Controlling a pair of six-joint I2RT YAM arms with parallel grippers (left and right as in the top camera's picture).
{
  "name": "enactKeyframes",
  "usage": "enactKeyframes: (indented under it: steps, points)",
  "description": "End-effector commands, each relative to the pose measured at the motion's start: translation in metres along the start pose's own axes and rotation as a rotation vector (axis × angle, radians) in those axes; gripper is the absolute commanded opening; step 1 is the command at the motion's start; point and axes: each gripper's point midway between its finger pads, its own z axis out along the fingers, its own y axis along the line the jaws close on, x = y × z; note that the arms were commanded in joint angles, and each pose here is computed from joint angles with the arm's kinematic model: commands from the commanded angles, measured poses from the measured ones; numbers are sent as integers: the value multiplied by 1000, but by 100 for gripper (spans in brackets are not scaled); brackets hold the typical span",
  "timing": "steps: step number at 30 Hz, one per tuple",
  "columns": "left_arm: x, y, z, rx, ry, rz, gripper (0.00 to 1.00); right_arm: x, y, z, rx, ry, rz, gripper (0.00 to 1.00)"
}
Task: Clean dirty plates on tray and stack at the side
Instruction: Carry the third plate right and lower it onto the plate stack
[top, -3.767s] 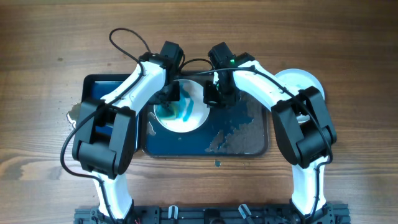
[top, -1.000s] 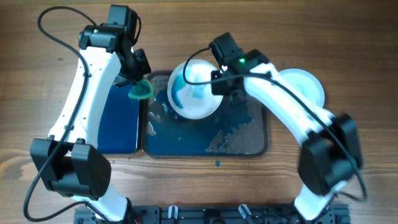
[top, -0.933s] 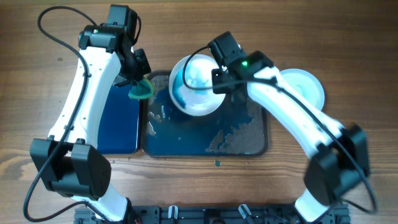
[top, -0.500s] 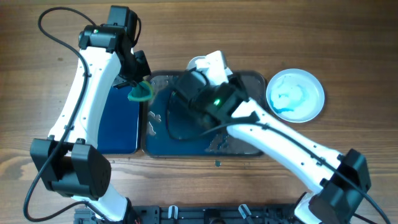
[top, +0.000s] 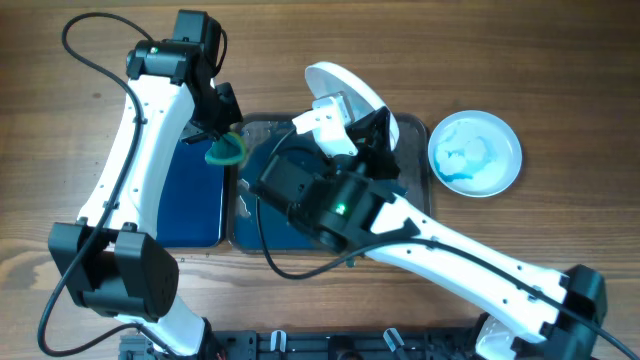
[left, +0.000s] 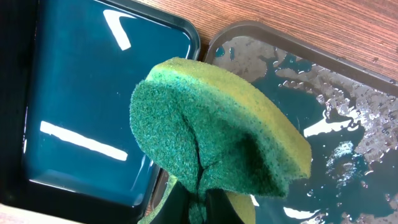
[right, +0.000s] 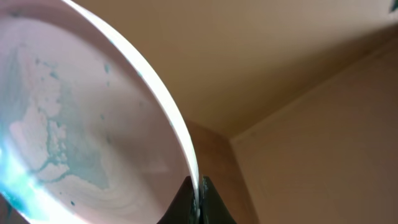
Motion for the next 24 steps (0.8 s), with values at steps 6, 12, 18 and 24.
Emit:
enactKeyframes:
  steps: [6,12,18,24]
  points:
    - [-4,-3,-11,30,-24,-24,4,17,22,2,-302,148,130,4]
    - [-6,-4,-11,34,-32,-25,4,87,76,37,-708,594,310,4]
    - [-7,-4,-11,35,-34,-25,4,103,60,78,-949,764,566,4]
    - [-7,-4,-11,35,-35,-25,4,173,-17,148,-768,923,827,4]
